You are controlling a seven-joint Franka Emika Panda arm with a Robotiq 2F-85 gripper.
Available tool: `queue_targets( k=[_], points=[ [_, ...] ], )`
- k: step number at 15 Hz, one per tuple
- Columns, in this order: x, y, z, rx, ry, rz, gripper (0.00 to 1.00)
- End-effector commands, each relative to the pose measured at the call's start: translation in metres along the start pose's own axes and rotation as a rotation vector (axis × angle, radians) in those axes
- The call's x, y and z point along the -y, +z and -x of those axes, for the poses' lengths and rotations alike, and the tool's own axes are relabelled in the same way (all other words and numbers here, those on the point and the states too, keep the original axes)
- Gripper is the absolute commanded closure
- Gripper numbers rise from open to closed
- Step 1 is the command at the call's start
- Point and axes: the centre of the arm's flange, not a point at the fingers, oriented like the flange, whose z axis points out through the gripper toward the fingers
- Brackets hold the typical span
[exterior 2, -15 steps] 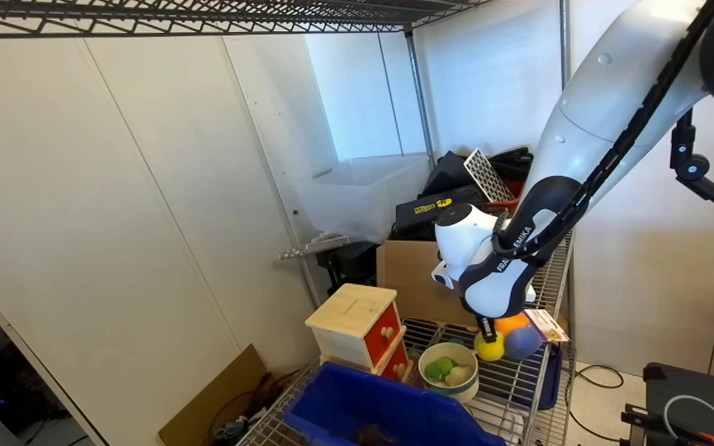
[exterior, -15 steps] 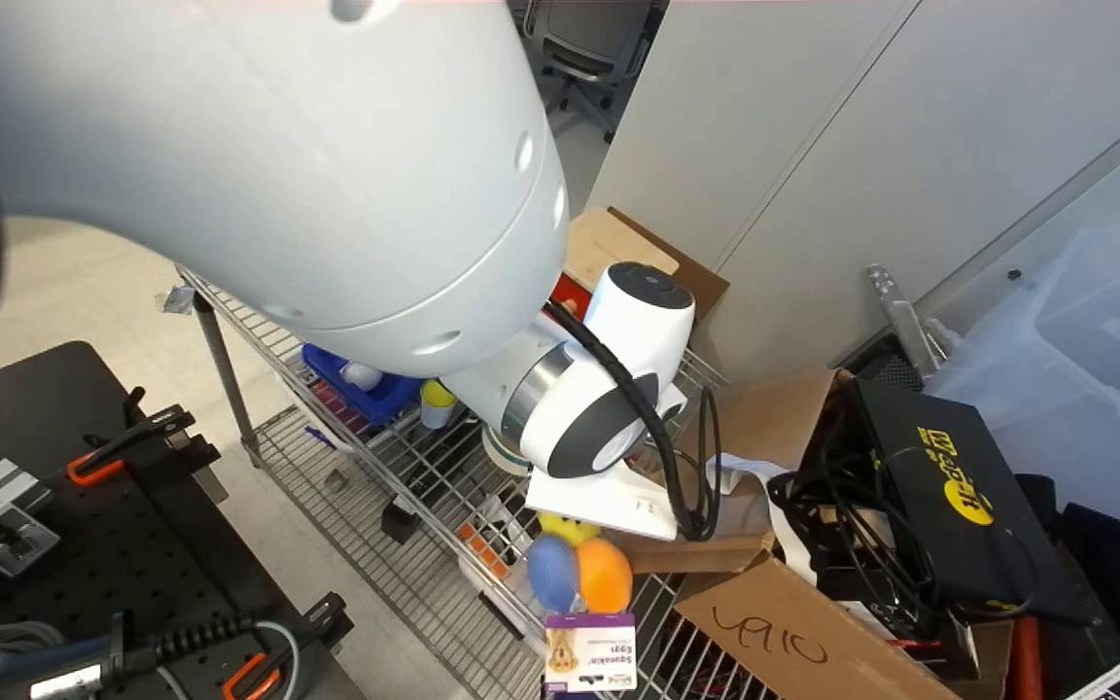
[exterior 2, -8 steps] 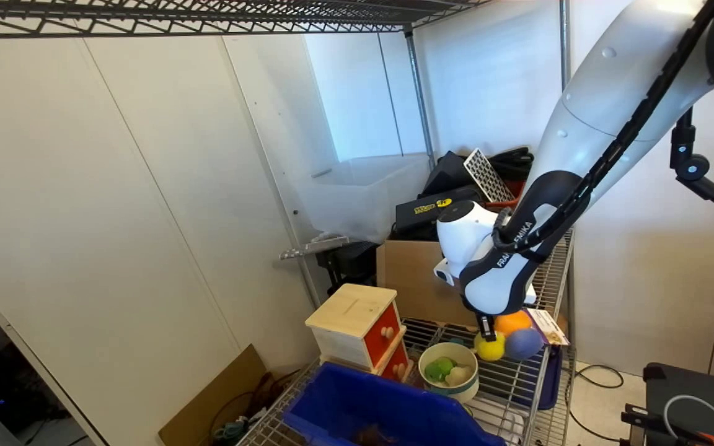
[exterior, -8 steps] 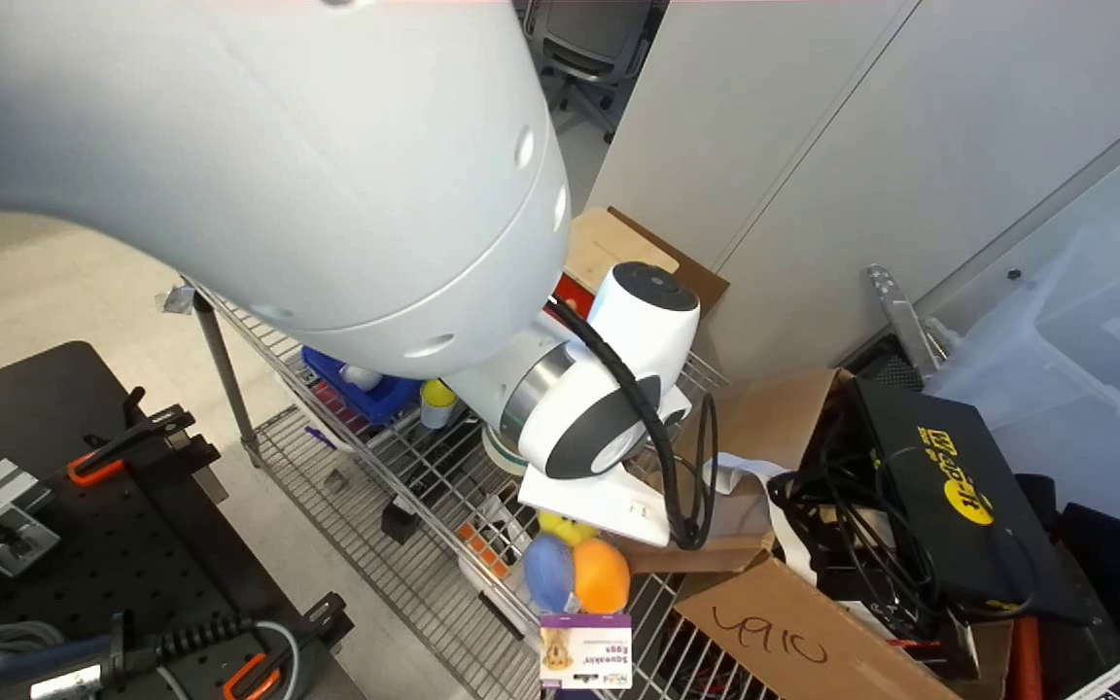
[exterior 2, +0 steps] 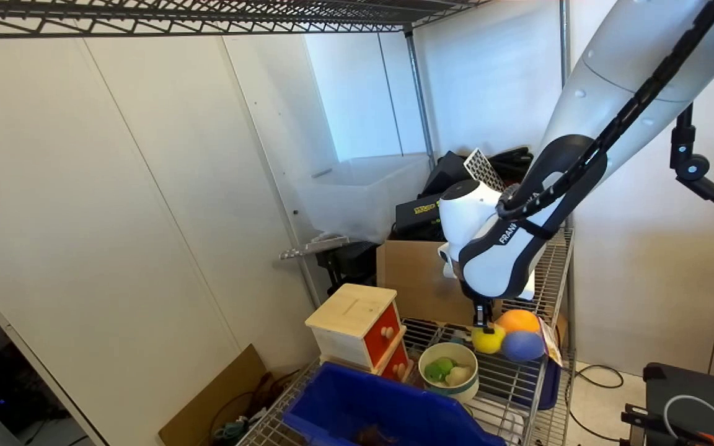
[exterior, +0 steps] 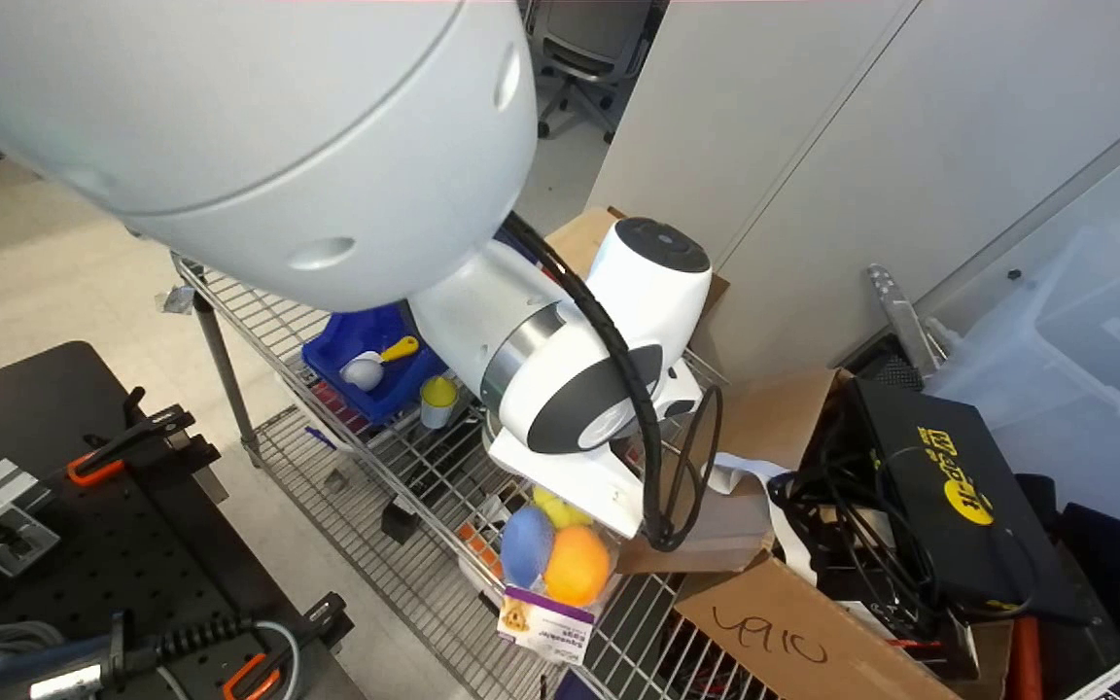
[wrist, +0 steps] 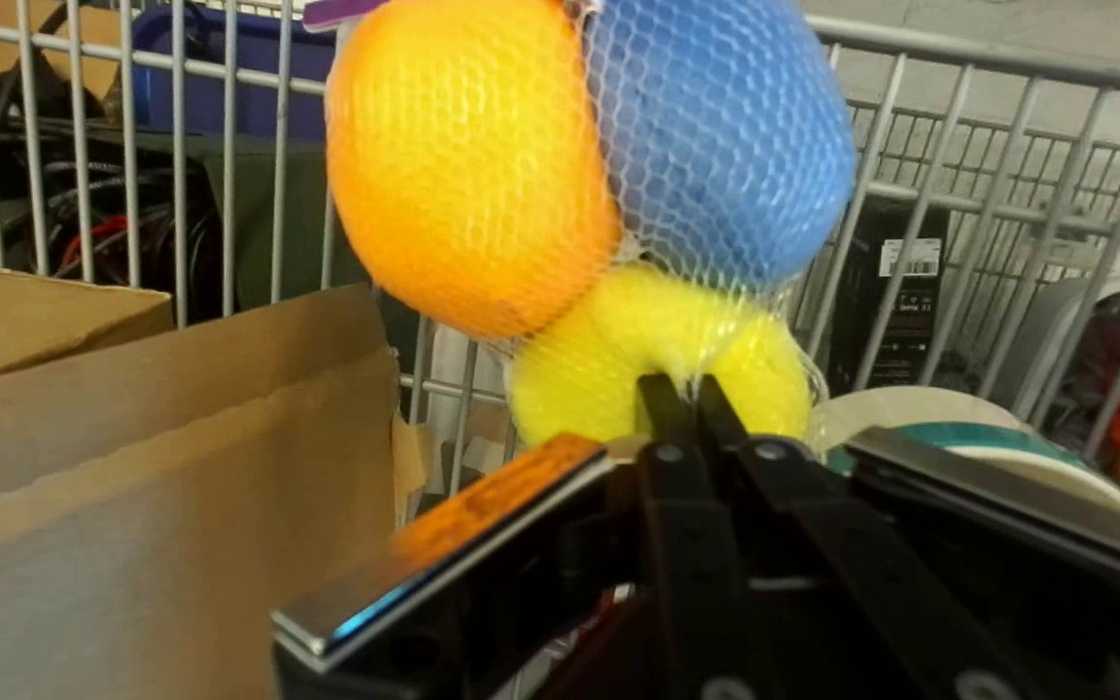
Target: Pick up the plush toys and put them in the box
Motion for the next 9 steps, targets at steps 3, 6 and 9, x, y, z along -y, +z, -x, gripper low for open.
queue_targets(
  k=[3, 6, 9],
  points=[
    [0.006, -0.039, 0.007, -0.023, 0.153, -0.02, 0.99],
    [0.009, -0.058, 0.006, -0.045, 0.229, -0.012, 0.99],
    [0.017, -0.076, 0.004, -0.065, 0.289, -0.005, 0.99]
  ],
)
